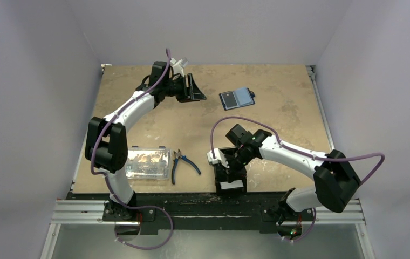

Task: Put the credit cards into the card holder
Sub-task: Move the storage box to the center of the board.

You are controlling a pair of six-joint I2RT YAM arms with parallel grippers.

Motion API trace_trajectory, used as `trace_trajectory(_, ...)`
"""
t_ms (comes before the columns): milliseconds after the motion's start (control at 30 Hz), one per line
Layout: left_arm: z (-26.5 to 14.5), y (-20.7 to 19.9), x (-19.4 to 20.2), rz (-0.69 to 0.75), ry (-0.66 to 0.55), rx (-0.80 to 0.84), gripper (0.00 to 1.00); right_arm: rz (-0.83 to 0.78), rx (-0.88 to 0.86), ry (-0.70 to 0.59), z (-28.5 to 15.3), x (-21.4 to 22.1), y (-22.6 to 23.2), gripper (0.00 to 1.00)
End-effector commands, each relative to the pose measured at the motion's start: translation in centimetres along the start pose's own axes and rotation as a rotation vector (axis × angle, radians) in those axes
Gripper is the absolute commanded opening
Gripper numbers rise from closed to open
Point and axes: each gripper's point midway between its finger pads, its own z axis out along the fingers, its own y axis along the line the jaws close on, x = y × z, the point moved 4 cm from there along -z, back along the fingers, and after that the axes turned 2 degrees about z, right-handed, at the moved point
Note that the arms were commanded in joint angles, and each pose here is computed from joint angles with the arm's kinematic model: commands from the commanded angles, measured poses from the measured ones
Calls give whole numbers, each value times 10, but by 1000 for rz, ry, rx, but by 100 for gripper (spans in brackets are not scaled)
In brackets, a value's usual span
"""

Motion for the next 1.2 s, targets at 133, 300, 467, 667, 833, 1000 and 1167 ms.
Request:
trace_trajectory(133,0,-1,-7,36,-23,24,49,30,33,-14,-1,-1,1,0)
trace_trajectory(300,0,-1,-7,32,-23,23,49,117,242,11,-5,2,-27,28)
trace_trajectory(467,0,-1,-7,31,-23,23,49,131,402,58,-12,3,-54,45)
trace_trajectory(667,-1,-1,-7,36,-24,26,49,135,380,51,-10,-1,-55,61)
trace_trajectory(833,-1,-2,-7,34,-22,28,49,128,480,77,-21,-1,-66,66)
trace_trajectory(1000,-1,-3,-8,35,-26,32,49,168,627,142,-28,4,-91,66)
trace_trajectory(1167,-1,-2,-7,36,-24,28,49,236,709,153,-23,3,-112,61)
